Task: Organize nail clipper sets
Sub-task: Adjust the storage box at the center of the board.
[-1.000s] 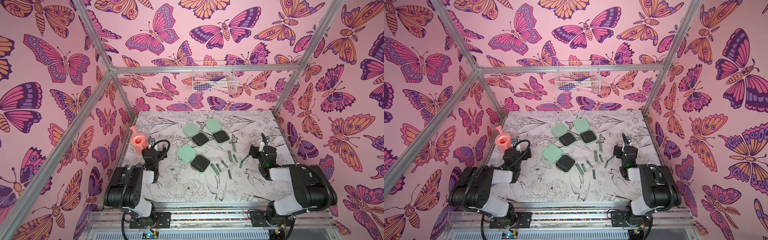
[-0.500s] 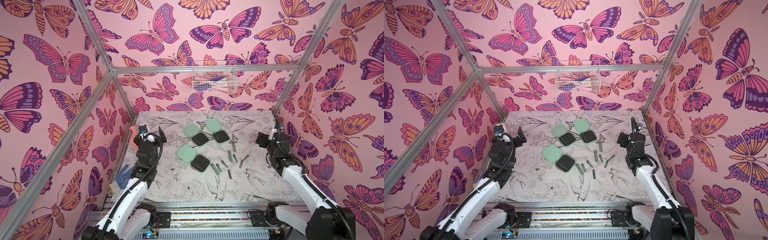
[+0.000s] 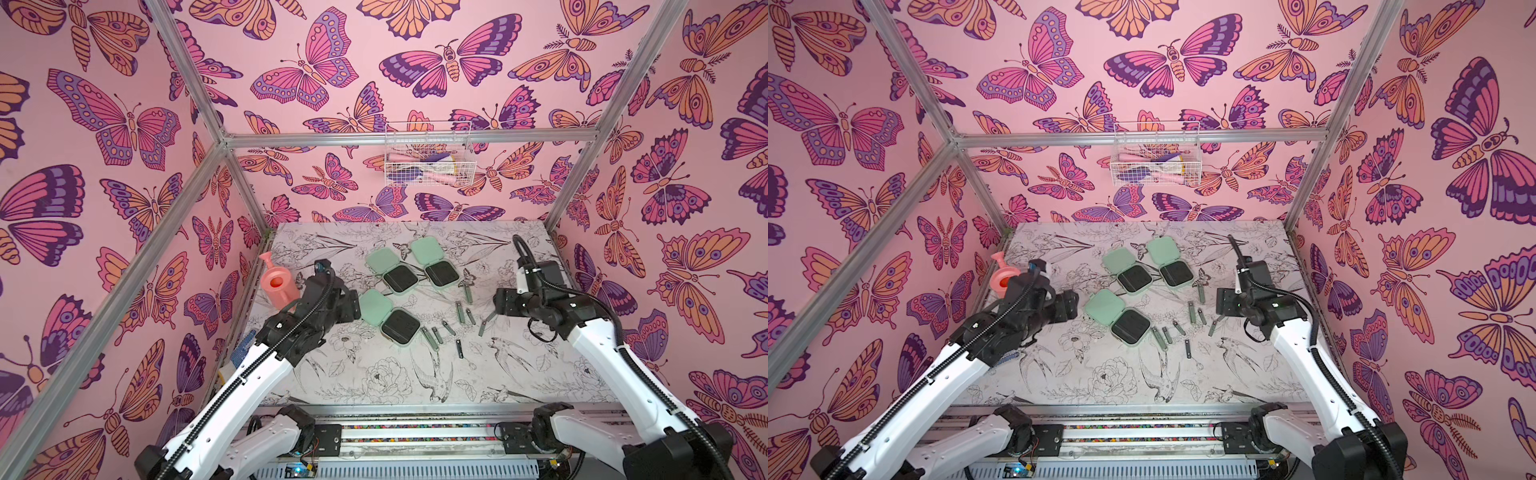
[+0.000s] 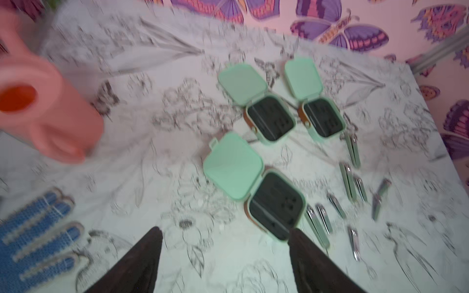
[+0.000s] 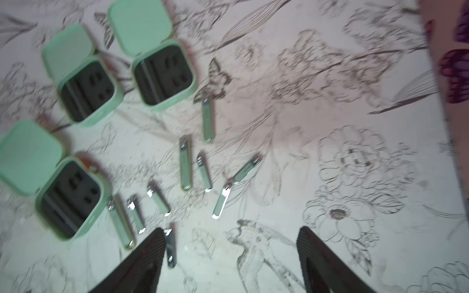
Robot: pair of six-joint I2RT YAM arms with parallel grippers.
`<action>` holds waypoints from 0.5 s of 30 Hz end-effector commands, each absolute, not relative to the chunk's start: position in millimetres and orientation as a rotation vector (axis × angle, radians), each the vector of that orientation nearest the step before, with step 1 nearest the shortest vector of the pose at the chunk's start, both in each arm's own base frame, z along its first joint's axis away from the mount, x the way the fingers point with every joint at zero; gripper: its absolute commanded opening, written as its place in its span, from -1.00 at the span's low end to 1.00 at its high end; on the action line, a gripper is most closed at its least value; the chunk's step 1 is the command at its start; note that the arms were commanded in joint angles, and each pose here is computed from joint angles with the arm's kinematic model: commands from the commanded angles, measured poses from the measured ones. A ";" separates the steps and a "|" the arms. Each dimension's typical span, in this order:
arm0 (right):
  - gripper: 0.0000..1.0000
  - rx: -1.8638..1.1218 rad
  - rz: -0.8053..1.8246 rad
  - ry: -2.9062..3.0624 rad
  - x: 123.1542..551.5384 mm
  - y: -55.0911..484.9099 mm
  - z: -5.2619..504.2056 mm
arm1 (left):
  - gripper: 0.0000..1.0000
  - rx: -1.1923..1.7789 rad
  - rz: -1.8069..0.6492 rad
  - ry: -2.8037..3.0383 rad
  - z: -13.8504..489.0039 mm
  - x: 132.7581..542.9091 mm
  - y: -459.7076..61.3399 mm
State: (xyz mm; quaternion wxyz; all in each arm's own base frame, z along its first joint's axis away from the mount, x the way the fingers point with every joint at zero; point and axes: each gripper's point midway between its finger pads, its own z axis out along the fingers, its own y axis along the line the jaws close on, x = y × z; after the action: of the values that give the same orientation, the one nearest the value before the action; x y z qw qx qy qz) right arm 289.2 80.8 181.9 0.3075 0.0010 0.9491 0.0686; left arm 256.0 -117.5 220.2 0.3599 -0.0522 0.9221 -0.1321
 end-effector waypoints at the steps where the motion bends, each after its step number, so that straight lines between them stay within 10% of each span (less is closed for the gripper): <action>1: 0.61 -0.123 0.237 2.635 267.2 117.4 160.3 | 0.69 -0.278 -0.516 2.716 155.4 194.2 -134.4; 15: -0.22 -0.558 0.479 2.727 321.8 292.9 80.7 | 0.40 -0.650 -0.793 2.660 71.5 214.5 -201.2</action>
State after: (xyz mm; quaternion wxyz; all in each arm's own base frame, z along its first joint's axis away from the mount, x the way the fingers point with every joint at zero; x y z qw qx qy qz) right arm 310.2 271.9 74.1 0.1500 -0.1683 0.9629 0.1480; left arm 199.7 -188.1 63.7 0.1358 -0.1248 0.9591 -0.2147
